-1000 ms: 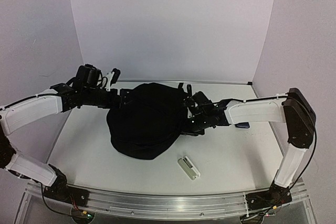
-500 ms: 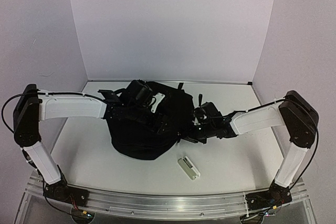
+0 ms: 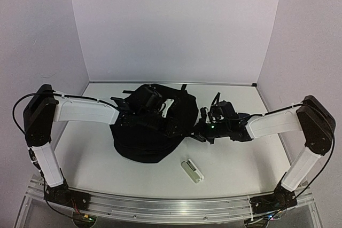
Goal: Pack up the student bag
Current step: Zip the student bag at the center of the board.
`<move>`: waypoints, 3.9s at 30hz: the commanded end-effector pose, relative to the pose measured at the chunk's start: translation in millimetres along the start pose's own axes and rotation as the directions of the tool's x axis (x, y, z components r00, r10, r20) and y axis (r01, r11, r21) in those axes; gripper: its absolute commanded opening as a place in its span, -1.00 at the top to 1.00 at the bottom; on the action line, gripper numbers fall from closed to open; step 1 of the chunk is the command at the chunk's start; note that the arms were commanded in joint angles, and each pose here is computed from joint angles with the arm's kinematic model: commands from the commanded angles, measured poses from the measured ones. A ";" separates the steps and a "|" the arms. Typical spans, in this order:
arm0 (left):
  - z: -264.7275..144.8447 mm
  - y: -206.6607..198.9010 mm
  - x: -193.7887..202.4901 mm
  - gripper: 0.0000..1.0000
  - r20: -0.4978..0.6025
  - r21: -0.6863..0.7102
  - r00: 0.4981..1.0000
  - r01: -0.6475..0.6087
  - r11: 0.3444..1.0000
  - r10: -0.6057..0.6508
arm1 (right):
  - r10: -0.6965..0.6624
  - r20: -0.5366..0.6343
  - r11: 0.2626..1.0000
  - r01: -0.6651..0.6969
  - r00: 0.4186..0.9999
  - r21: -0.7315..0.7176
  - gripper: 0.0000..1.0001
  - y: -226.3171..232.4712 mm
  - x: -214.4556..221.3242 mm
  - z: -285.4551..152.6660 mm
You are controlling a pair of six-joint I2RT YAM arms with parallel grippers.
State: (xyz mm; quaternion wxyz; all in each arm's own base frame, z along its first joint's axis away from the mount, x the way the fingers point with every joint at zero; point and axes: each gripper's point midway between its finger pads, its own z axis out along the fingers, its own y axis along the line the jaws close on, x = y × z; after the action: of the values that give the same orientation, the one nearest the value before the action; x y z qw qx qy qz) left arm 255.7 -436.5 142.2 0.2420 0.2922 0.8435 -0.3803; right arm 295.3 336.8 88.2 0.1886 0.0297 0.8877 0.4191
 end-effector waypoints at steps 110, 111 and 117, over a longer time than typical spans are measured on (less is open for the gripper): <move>-72.5 40.2 78.8 1.00 -0.188 -0.106 0.927 0.308 0.945 -0.323 | -0.207 0.429 0.878 -0.026 0.879 0.478 1.00 -53.5 -172.3 34.6; -71.3 38.7 74.0 0.99 -0.181 -0.088 0.930 0.308 0.947 -0.319 | -0.212 0.407 0.892 0.006 0.888 0.452 1.00 -43.4 -171.1 34.1; -64.9 18.5 48.7 1.00 -0.141 0.047 0.954 0.272 0.961 -0.264 | -0.179 0.253 0.945 0.094 0.951 0.312 0.28 -15.8 -128.7 20.3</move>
State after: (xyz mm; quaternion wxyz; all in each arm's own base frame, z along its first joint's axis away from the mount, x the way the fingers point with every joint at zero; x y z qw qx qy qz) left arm 217.2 -340.9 112.7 0.0962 0.1807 0.9088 -0.3636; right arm 447.4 308.6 60.0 0.3506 0.0874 0.9124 0.1924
